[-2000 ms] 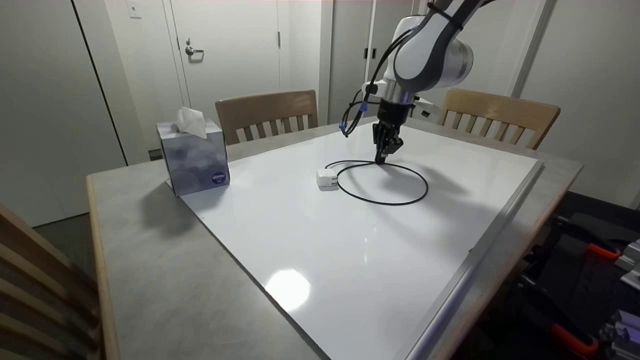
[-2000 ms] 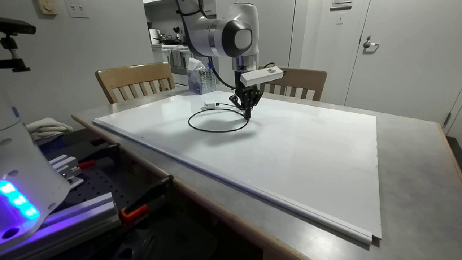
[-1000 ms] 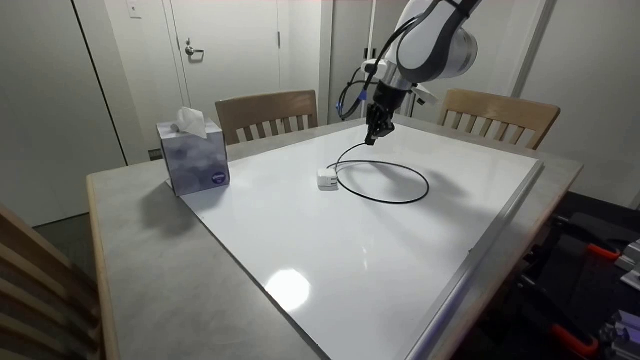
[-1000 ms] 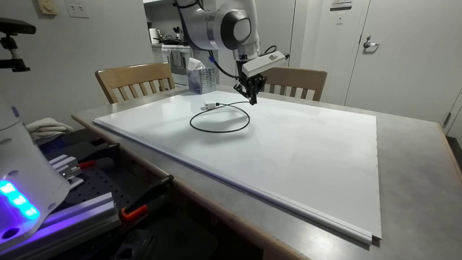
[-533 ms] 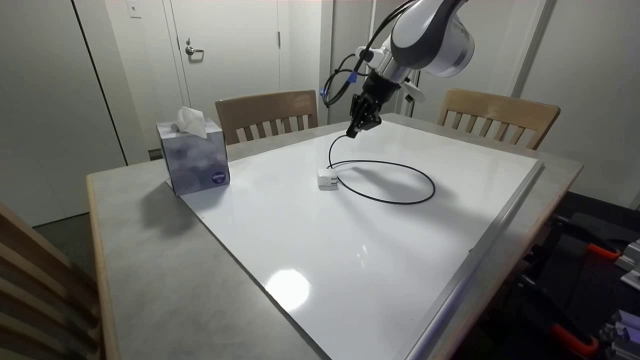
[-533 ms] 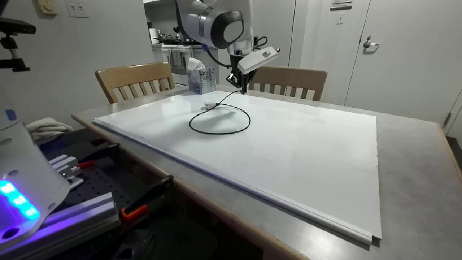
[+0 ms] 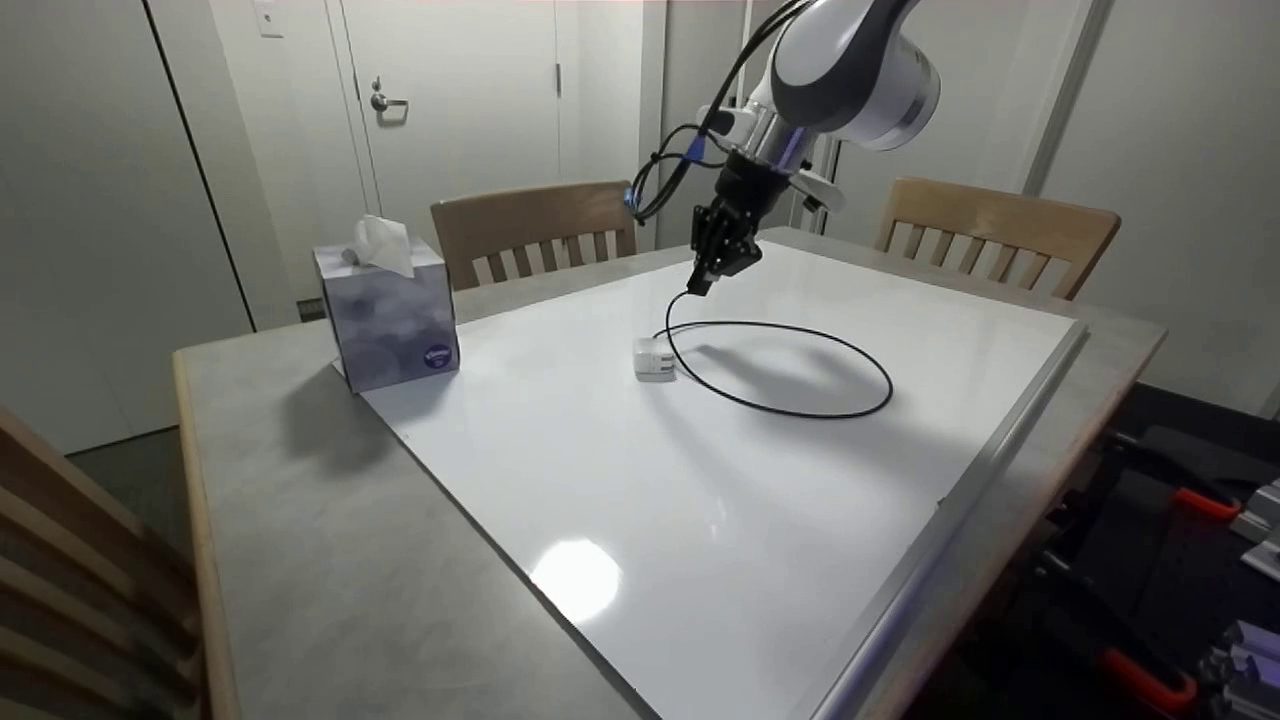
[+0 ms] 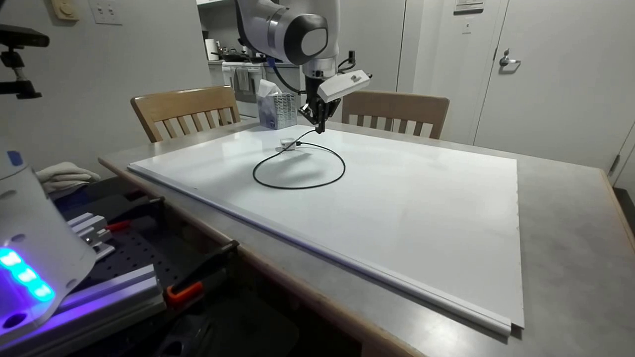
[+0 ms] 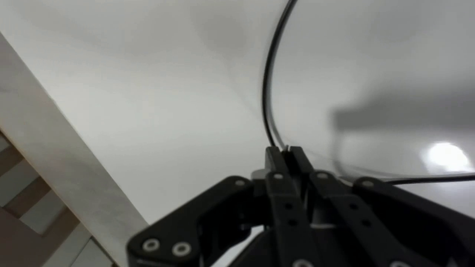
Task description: Unwrap the charger cable
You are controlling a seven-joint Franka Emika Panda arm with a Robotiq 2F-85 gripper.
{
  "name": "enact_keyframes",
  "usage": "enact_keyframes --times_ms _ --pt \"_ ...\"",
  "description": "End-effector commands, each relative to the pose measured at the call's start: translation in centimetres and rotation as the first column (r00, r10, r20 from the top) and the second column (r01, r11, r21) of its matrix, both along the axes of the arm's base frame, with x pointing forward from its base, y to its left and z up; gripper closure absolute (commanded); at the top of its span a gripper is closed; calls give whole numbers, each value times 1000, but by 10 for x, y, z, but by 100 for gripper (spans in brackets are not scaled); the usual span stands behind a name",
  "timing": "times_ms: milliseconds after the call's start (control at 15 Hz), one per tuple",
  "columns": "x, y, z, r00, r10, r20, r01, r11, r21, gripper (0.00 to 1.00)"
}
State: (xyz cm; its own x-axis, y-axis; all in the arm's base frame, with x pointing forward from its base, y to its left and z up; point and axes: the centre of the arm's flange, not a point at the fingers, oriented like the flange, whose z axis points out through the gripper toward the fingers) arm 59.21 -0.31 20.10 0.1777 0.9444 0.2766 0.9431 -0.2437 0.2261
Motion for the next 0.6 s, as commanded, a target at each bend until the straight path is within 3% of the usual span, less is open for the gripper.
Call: enact_keyframes --times_ms 0,267,400,533 --pt "-18 8 7 989 108 -102 -106 994 26 98" --pt "-20 10 7 978 178 -110 -175 984 41 98" --pt "-9 13 6 972 221 -76 -218 975 45 98" --pt "7 23 12 963 271 7 -271 962 46 98"
